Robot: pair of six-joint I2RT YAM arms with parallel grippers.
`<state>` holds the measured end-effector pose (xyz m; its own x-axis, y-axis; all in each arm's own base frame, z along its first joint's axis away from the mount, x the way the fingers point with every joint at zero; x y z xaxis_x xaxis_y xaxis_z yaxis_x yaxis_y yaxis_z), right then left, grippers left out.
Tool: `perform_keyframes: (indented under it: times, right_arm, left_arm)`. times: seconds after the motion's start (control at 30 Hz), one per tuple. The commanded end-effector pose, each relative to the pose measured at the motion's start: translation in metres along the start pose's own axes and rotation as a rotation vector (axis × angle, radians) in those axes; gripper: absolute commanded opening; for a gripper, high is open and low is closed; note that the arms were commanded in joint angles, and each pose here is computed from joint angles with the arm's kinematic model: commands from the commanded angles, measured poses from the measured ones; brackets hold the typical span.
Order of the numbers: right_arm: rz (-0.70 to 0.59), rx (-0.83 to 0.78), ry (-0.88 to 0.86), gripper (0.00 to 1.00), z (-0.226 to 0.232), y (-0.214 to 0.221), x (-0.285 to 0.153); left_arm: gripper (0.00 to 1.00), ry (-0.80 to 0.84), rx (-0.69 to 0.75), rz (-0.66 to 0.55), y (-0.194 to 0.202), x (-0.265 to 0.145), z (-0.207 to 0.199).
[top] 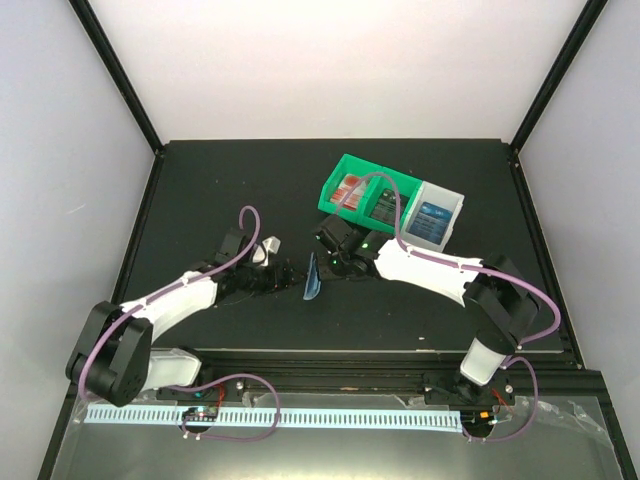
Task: Put the credit cards into the card holder
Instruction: Open the card holder at the center of the board.
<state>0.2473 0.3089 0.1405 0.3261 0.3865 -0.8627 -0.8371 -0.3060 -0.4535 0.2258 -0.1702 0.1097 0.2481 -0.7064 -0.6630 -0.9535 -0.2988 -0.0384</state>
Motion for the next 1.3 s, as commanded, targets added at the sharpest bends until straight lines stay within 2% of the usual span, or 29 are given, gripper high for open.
perform_keyframes:
  times: [0.0, 0.33, 1.03, 1.27]
  right_arm:
    - [0.012, -0.010, -0.005, 0.01, 0.000, -0.001, -0.003]
    - [-0.008, -0.027, -0.054, 0.01, 0.006, -0.004, -0.004]
    - [0.000, -0.032, -0.074, 0.01, 0.010, -0.005, 0.000]
    - [0.004, -0.031, -0.067, 0.01, 0.008, -0.004, 0.000]
  left_arm:
    - [0.83, 0.021, 0.032, -0.026, -0.005, -0.006, -0.010]
    - [0.85, 0.054, 0.054, 0.053, -0.007, 0.004, -0.017]
    - [0.89, -0.085, 0.091, 0.140, -0.005, 0.026, -0.004]
    - [0.91, -0.105, 0.098, 0.133, -0.006, 0.026, -0.002]
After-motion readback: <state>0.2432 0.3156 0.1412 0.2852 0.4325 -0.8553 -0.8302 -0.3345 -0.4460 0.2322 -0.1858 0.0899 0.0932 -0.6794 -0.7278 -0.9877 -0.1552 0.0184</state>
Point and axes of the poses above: each gripper's point midway between its finger pads, its own x axis out along the fingers, its own z axis along the line the jaws close on, y = z × x, the point moved 5 cm from there along -x, back along the fingers, and after that the axes turned 13 degrees about -x, right-handed, at the moved point
